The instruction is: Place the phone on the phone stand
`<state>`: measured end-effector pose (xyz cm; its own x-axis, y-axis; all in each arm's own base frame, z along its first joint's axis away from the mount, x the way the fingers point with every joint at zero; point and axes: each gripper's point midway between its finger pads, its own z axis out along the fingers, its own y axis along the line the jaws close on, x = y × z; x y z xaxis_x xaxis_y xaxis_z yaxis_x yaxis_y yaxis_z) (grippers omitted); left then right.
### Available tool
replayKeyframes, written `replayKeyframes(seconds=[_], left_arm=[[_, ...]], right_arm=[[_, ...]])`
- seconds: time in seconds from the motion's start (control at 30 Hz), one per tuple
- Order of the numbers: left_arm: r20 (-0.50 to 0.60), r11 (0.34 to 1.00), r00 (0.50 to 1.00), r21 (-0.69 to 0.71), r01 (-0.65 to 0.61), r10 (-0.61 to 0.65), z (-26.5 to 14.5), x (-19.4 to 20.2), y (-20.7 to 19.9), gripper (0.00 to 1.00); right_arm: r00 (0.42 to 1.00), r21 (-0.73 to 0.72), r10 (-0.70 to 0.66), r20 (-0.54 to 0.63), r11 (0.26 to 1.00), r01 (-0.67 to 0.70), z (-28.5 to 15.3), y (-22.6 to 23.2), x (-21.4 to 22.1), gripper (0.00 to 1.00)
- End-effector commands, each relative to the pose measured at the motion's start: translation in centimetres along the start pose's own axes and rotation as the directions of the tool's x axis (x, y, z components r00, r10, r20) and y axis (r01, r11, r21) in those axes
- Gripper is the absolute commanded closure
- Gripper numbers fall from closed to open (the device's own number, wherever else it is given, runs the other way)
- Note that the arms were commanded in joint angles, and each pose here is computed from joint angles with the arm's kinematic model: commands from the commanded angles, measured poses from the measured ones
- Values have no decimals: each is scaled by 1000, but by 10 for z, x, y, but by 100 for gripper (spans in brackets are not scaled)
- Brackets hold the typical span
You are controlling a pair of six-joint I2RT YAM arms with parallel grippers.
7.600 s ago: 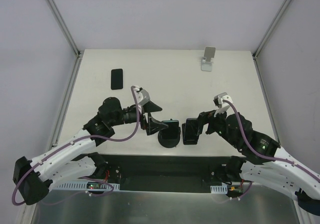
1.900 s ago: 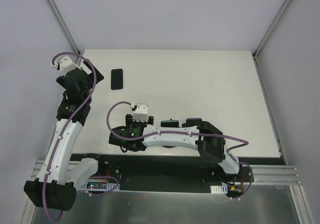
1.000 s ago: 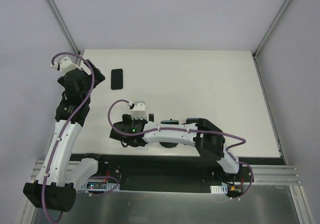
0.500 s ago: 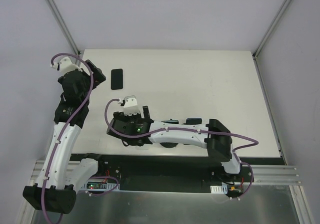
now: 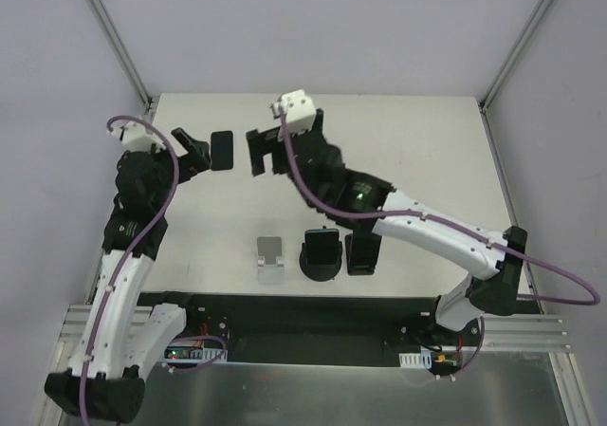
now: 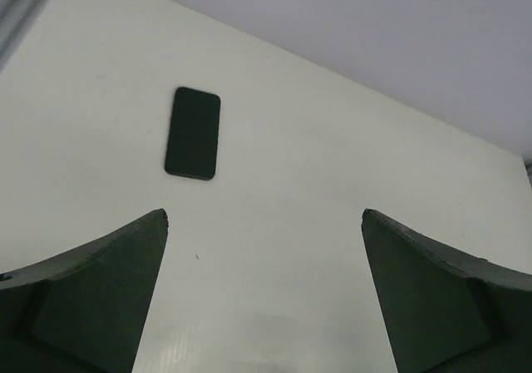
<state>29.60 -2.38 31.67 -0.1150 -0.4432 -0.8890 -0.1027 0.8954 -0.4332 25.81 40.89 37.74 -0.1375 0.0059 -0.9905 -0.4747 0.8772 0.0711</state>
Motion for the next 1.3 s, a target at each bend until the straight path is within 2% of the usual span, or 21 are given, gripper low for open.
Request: replayKeyframes(seconds=[0.0, 0.07, 0.1, 0.13, 0.17, 0.23, 0.27, 0.33, 0.37, 0.4, 0.47, 0.5, 0.53, 0.57, 0.6, 0.63, 0.67, 0.8, 0.83, 1.1, 1.27], left_arm=[[-310, 991, 949, 129, -24, 63, 40, 67, -22, 1], [-370, 992, 926, 128, -22, 69, 55, 71, -27, 1], [-489, 994, 868, 93, -50, 89, 70, 101, -14, 1], [-529, 994, 843, 85, -64, 99, 77, 108, -13, 1], [-531, 992, 839, 106, -73, 118, 89, 94, -23, 1], [-661, 989, 736, 64, -136, 144, 110, 126, -3, 1], [-642, 986, 749, 75, -150, 163, 126, 106, -12, 1], [-752, 982, 641, 41, -187, 154, 145, 134, 6, 1], [-727, 979, 664, 63, -192, 177, 161, 117, -3, 1], [-766, 975, 614, 70, -210, 188, 174, 136, 6, 1], [-794, 967, 573, 72, -245, 204, 192, 142, 13, 1], [-795, 950, 553, 85, -302, 247, 199, 143, 22, 1], [-780, 940, 562, 95, -327, 274, 210, 134, 21, 1], [-826, 932, 497, 89, -351, 266, 214, 156, 37, 1], [-836, 921, 475, 88, -379, 275, 218, 159, 45, 1], [-833, 920, 479, 87, -381, 277, 225, 156, 46, 1], [-860, 923, 445, 73, -379, 250, 229, 171, 59, 1], [-878, 955, 443, 45, -294, 178, 243, 190, 64, 1], [-875, 953, 450, 40, -299, 178, 248, 190, 66, 1], [-894, 920, 407, 13, -392, 187, 261, 213, 100, 1], [-896, 910, 404, 0, -414, 184, 267, 219, 107, 1]], right_arm=[[986, -140, -34, 163, 989, 57, 2, -51, -75, 3], [990, -186, -31, 134, 981, 56, -8, -73, -70, 3], [992, -159, -17, 126, 987, 37, -4, -101, -68, 3], [997, -164, -37, 71, 985, 49, -1, -113, -38, 3], [995, -151, -38, 92, 987, 52, -8, -137, -44, 3], [997, -90, -66, 39, 994, 69, -9, -170, -13, 3], [997, -33, -59, 45, 998, 61, -16, -200, -13, 3], [998, 28, -46, 35, 999, 45, -22, -229, 0, 3], [999, 69, -38, 29, 997, 36, -26, -254, 16, 3], [999, 81, -33, 22, 996, 31, -28, -264, 23, 3], [997, 145, -69, -19, 987, 71, -31, -287, 43, 3], [993, 153, -108, -39, 982, 113, -31, -290, 50, 3], [987, 145, -149, -57, 977, 156, -30, -292, 55, 3], [987, 97, -148, -66, 983, 154, -27, -289, 63, 3], [989, 79, -129, -72, 988, 135, -25, -291, 67, 3], [995, 25, -79, -65, 996, 80, -19, -284, 71, 3], [996, 37, -54, -64, 998, 57, -18, -295, 71, 3], [996, 47, -35, -85, 998, 39, -13, -304, 81, 3], [995, 47, -33, -95, 998, 38, -11, -306, 85, 3], [992, 46, -21, -128, 999, 27, -2, -310, 98, 3], [992, 37, -16, -123, 999, 20, 1, -309, 99, 3]])
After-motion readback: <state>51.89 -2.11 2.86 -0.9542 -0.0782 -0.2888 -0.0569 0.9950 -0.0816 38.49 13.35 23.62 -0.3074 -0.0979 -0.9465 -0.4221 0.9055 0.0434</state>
